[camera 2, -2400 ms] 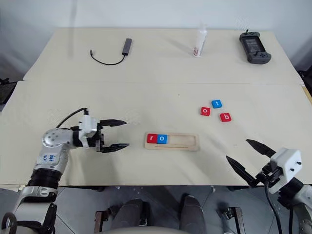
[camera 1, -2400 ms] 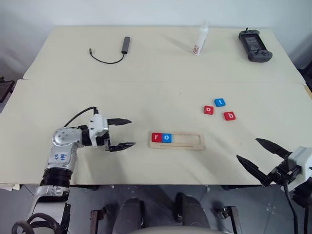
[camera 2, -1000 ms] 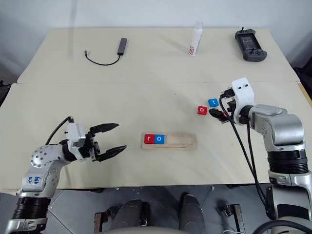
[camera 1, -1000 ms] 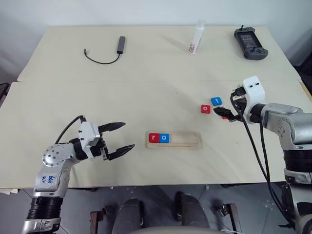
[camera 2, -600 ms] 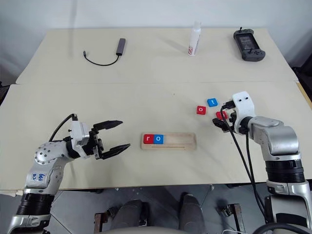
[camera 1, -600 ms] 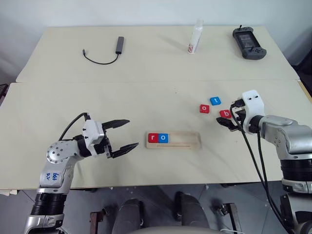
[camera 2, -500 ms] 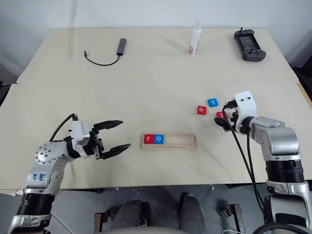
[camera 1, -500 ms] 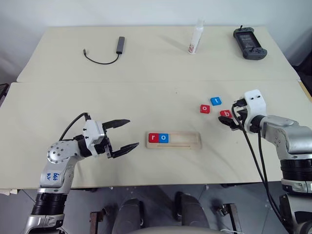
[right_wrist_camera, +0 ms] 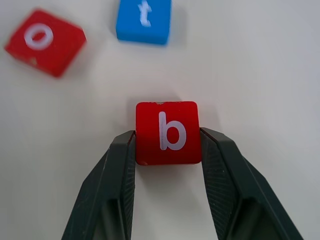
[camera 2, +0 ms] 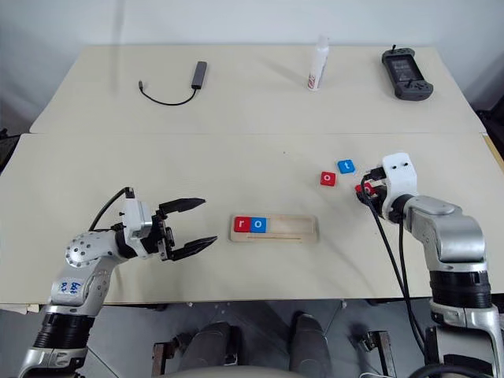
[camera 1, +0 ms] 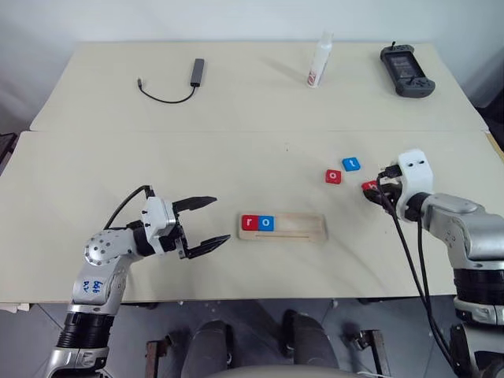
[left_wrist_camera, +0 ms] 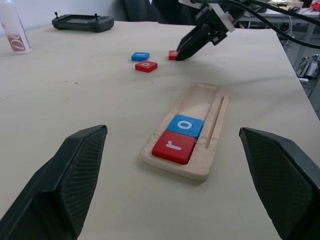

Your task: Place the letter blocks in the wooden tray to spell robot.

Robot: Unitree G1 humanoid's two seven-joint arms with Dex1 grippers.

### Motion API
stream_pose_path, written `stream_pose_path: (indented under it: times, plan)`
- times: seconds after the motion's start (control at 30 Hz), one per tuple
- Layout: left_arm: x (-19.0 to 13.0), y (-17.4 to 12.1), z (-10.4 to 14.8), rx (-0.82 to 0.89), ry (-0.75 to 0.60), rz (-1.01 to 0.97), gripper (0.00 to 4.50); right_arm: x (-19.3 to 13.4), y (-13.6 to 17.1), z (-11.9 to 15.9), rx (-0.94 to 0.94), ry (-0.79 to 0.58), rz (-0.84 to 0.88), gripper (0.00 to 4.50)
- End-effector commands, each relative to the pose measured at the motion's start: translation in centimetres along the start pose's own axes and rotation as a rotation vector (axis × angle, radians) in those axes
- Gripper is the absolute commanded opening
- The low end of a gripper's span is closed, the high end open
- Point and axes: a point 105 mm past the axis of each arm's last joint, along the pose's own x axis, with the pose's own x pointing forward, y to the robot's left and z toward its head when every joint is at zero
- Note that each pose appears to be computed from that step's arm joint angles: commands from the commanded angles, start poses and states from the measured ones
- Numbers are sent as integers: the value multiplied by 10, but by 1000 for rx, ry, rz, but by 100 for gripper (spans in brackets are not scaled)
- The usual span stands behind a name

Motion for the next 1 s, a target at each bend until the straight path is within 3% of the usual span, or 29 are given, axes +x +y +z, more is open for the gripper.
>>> stream_pose_path:
  times: [0.03,0.23,0.5,0.53,0.77,1.0]
  plan:
    - [8,-3,6,11,-29,-33,450,-25,4,6,38,-33,-43,147]
    - [16,-9,1,-21,-29,-89,450,-55,38,-24,154,-2,-72,147]
    - [18,-3,6,-3,-27,-99,450,-47,48,-29,210,-35,-142,147]
    - [17,-3,7,-1,-25,-97,450,-46,47,-27,203,-43,-151,220]
    - [10,-2,8,10,-7,-74,450,-47,46,-9,85,-54,48,446]
    - [6,-8,12,19,-7,-132,450,-59,30,12,-405,-109,444,446]
